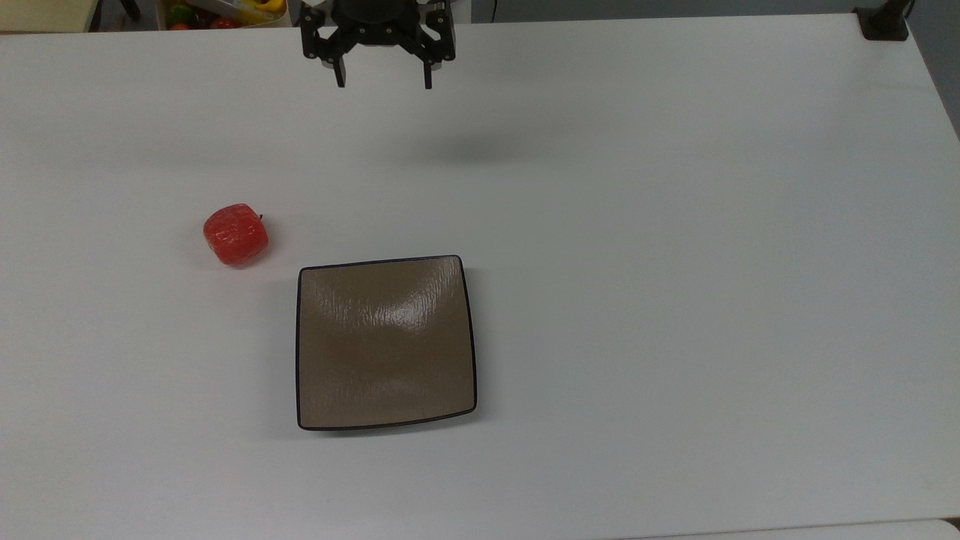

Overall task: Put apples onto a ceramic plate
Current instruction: 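Move the open gripper over the red apple and lower it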

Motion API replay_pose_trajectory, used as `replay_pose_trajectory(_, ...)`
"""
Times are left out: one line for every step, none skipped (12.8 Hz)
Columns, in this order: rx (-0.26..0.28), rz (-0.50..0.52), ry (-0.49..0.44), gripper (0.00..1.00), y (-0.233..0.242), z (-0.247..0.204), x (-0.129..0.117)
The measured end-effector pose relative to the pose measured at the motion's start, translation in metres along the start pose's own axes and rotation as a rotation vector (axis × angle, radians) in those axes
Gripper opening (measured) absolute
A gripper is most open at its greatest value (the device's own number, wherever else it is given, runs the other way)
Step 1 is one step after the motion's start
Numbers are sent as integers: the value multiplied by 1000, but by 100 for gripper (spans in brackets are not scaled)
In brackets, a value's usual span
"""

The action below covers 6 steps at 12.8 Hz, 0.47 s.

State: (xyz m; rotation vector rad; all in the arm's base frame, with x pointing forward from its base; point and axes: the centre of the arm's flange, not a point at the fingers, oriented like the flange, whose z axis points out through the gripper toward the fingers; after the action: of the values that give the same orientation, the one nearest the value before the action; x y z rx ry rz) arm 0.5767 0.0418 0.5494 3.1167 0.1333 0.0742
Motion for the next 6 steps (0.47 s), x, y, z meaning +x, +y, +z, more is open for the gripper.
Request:
replay_pose_trajectory(-6,-13,0,100,5,0,0)
replay_pose_trajectory(-13,-28,-1,100,17,0,0)
replay_pose_trajectory(-26,-52,-3,100,32,1,-1)
replay_pose_trajectory(-38,-84,-4,100,53,1,-3)
replay_pose_trajectory(-47,-110,14,100,75,0,-3)
replay_pose_trajectory(-60,-120,44,100,100,0,-3)
